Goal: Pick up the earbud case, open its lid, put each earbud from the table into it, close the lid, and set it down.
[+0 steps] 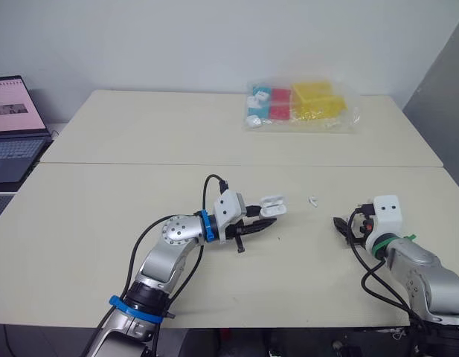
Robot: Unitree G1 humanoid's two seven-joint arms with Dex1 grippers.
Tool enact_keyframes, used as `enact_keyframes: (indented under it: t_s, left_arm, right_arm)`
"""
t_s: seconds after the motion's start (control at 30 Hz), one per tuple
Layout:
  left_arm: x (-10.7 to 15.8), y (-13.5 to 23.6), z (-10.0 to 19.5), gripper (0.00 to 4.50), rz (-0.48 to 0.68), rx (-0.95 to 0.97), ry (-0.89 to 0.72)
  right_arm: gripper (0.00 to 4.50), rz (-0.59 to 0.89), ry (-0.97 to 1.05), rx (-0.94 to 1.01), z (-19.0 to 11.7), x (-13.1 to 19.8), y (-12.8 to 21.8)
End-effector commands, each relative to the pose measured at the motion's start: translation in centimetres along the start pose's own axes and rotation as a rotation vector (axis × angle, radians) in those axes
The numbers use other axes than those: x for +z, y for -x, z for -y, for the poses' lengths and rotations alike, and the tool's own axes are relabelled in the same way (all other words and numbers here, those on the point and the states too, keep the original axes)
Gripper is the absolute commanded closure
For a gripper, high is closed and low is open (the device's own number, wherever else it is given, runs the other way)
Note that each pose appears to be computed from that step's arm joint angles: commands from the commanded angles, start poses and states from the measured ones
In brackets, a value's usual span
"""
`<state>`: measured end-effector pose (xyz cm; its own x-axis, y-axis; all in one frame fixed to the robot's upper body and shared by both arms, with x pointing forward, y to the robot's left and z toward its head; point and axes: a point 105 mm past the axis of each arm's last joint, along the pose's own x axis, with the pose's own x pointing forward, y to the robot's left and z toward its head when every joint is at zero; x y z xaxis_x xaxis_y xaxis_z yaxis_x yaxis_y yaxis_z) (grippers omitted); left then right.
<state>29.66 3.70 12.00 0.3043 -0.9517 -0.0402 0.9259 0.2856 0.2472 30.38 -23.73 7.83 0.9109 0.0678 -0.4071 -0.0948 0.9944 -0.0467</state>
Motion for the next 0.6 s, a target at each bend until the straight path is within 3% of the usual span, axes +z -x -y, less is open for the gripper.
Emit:
enact_keyframes:
  t_s: [0.03,0.13,0.23,0.57,0.6]
  left_arm:
    - [1.1,-0.4,0.0,3.69,0.032,-0.003,-0.038]
    - [1.1,-0.4,0.0,3.69,0.032,-0.001,-0.037]
    - [1.0,-0.4,-0.1,3.69,0.030,-0.001,-0.038]
    - [1.1,-0.6,0.1,3.69,0.031,-0.002,-0.049]
    - [1.1,-0.6,0.1,3.69,0.031,-0.001,-0.049]
  right_arm:
    - [0.00,-0.030,0.005,-0.008,0.1,-0.6,0.0]
    - [0.00,-0.037,-0.004,0.008,-0.4,-0.6,0.1]
    - [0.57,-0.044,-0.022,0.010,-0.5,-0.7,0.1]
    - [4.08,-0.051,0.024,0.058,-1.2,-0.2,0.7]
    - [4.09,-0.050,0.032,0.071,-1.3,0.0,0.8]
